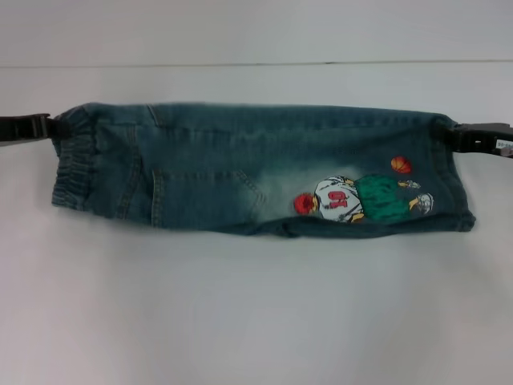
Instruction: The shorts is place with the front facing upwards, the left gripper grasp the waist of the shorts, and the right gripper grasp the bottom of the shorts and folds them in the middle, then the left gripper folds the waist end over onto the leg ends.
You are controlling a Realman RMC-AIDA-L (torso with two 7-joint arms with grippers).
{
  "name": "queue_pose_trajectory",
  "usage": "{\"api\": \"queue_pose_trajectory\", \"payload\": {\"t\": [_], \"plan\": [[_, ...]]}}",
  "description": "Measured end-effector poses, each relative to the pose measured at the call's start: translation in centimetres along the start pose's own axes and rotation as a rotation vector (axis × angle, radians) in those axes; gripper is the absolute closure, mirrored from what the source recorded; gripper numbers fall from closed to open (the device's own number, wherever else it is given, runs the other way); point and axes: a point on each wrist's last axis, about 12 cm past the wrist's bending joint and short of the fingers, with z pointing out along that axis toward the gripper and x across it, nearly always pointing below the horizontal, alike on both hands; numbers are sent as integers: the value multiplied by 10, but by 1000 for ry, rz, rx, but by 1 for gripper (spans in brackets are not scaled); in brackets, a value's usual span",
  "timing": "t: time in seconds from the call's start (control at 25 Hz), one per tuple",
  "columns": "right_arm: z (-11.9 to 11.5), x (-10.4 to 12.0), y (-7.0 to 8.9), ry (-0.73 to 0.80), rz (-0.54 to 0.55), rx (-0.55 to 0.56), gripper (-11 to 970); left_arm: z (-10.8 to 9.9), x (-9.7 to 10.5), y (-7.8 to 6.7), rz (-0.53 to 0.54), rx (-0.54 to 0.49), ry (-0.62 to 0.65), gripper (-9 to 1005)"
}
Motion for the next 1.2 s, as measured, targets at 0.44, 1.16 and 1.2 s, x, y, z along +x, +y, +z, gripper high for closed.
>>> {"api": "queue_pose_trajectory", "payload": {"t": [0.44,1.16,1.2], "plan": [[10,0,1,-33,-14,60,888,14,-2,-4,39,-40,1,911],[25,0,8,-18,-19,89,801,23,3,-18,94,-2,60,846],[25,0,8,-18,-15,91,762,23,4,-18,93,-2,60,843]]}}
